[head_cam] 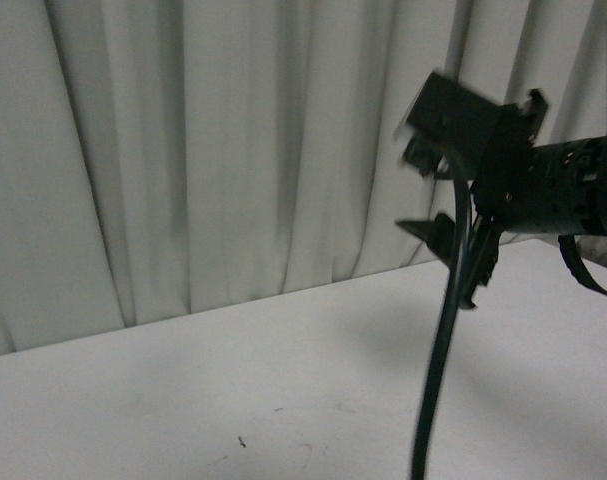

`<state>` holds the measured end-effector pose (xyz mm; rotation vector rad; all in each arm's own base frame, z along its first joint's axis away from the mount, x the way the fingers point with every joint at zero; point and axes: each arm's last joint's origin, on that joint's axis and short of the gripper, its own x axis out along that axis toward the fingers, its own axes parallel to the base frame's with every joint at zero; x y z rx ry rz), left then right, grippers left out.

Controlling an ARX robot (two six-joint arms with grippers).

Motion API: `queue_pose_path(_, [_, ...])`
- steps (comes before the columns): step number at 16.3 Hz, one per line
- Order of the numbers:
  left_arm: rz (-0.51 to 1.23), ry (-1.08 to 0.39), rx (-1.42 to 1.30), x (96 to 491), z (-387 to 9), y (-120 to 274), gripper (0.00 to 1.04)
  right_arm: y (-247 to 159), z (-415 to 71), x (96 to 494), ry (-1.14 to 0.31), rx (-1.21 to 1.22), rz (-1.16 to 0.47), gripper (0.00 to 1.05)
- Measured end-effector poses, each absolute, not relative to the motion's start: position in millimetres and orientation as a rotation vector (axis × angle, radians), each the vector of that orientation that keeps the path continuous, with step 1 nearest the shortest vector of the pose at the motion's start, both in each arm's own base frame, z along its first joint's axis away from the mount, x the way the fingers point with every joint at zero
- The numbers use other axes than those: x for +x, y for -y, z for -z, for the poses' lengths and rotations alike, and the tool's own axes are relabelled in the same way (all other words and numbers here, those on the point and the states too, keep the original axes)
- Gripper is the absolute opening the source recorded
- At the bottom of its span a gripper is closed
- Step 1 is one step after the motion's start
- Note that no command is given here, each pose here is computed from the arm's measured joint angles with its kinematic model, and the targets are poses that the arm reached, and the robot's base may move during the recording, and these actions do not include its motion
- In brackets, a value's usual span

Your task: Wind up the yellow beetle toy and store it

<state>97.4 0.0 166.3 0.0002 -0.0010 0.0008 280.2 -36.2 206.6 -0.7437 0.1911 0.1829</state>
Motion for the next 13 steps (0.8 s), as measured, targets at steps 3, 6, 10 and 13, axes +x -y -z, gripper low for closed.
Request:
queue_pose_path(3, [0.000,0.001,0.000,97,-166,0,0.98,27,-225,237,0.057,-0.257,0.013,0.30])
queue_pose_path(6, [0.000,0.001,0.000,97,-166,0,0.98,18,-193,214,-0.035,-0.068,-0.006,0.03])
queue_pose_path(10, [0.000,0.001,0.000,97,-166,0,0.98,11,-190,187,0.007,-0.022,0.008,0.02])
queue_pose_path(13, [0.000,0.001,0.000,97,-166,0,0.98,-1,-180,169,-0.013,-0.017,-0.009,0.02])
